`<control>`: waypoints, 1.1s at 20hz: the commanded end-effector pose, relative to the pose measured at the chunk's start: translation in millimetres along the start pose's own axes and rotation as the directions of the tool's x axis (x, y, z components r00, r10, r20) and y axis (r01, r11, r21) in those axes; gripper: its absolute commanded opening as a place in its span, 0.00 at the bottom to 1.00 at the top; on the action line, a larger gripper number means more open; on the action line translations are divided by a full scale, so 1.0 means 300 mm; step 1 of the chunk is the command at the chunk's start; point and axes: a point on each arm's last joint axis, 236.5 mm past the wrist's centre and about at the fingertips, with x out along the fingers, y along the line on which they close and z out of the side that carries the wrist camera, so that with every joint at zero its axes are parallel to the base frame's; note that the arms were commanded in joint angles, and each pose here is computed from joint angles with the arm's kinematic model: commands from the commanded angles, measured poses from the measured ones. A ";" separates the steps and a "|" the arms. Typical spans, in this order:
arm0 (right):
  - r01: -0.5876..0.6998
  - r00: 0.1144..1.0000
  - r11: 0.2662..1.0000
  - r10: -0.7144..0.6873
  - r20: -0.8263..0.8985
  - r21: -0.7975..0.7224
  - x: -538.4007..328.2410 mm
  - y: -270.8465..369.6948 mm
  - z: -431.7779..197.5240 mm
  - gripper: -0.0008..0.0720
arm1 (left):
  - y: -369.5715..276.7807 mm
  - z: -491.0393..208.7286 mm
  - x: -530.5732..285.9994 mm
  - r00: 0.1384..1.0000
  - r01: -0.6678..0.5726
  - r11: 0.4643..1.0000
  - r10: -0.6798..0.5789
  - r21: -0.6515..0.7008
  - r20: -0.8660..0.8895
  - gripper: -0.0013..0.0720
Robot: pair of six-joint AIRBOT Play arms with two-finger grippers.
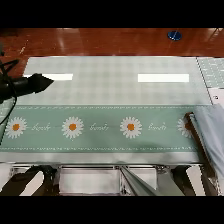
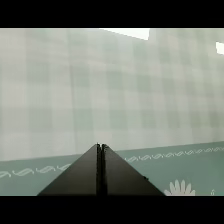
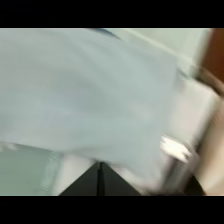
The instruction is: Fold the shirts.
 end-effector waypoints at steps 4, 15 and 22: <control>-0.677 0.571 0.452 0.821 -0.025 -0.581 -0.405 1.104 0.003 0.04 | -0.309 0.323 0.061 0.987 0.146 0.956 -0.159 0.253 0.031 0.05; -0.067 0.997 0.352 0.045 -0.055 -0.934 0.391 1.121 -0.546 0.04 | 0.163 -0.298 0.303 0.813 -0.314 0.944 0.323 0.102 -0.484 0.05; -0.070 0.997 0.356 0.057 -0.053 -0.932 0.381 1.124 -0.544 0.04 | 0.156 -0.310 0.289 0.801 -0.244 0.954 0.300 0.176 -0.518 0.05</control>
